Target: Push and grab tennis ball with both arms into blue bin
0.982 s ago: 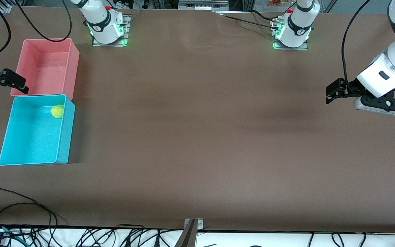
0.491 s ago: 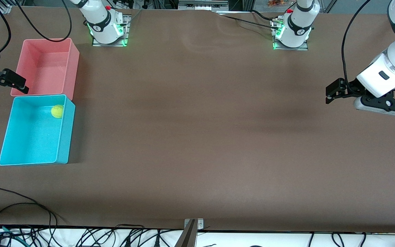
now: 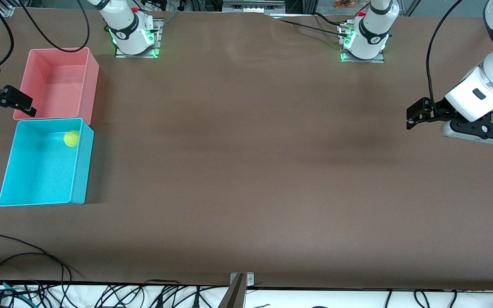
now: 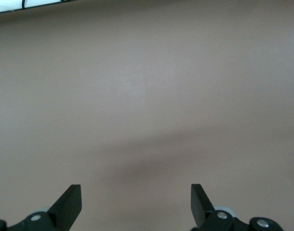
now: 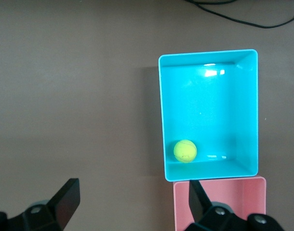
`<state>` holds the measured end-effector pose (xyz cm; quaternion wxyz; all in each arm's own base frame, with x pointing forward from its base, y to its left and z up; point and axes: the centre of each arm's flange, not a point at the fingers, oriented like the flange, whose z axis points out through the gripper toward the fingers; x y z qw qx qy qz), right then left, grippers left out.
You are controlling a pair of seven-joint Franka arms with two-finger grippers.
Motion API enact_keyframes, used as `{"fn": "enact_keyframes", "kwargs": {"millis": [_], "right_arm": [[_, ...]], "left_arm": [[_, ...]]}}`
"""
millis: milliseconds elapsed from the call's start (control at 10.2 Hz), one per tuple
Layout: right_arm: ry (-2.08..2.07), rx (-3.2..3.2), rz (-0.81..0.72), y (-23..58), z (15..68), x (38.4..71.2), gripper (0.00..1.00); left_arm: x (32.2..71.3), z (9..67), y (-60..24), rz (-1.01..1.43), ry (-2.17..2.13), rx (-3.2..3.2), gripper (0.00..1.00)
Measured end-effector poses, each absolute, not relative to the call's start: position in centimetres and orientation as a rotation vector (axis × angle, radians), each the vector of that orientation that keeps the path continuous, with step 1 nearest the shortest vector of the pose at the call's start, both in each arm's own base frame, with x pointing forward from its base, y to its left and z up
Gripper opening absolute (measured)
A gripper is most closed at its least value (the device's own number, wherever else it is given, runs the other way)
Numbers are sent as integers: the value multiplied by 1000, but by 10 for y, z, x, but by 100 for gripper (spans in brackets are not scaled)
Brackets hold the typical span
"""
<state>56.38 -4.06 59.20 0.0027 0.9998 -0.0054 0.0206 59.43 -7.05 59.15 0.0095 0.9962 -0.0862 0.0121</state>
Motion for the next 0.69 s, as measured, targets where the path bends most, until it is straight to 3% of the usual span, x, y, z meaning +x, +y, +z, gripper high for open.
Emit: {"fn": "enact_keyframes", "kwargs": {"millis": [688], "right_arm": [[-19, 3136, 57, -42, 592, 563, 100]], "left_arm": [[594, 591, -70, 37, -269, 3111, 100]]}}
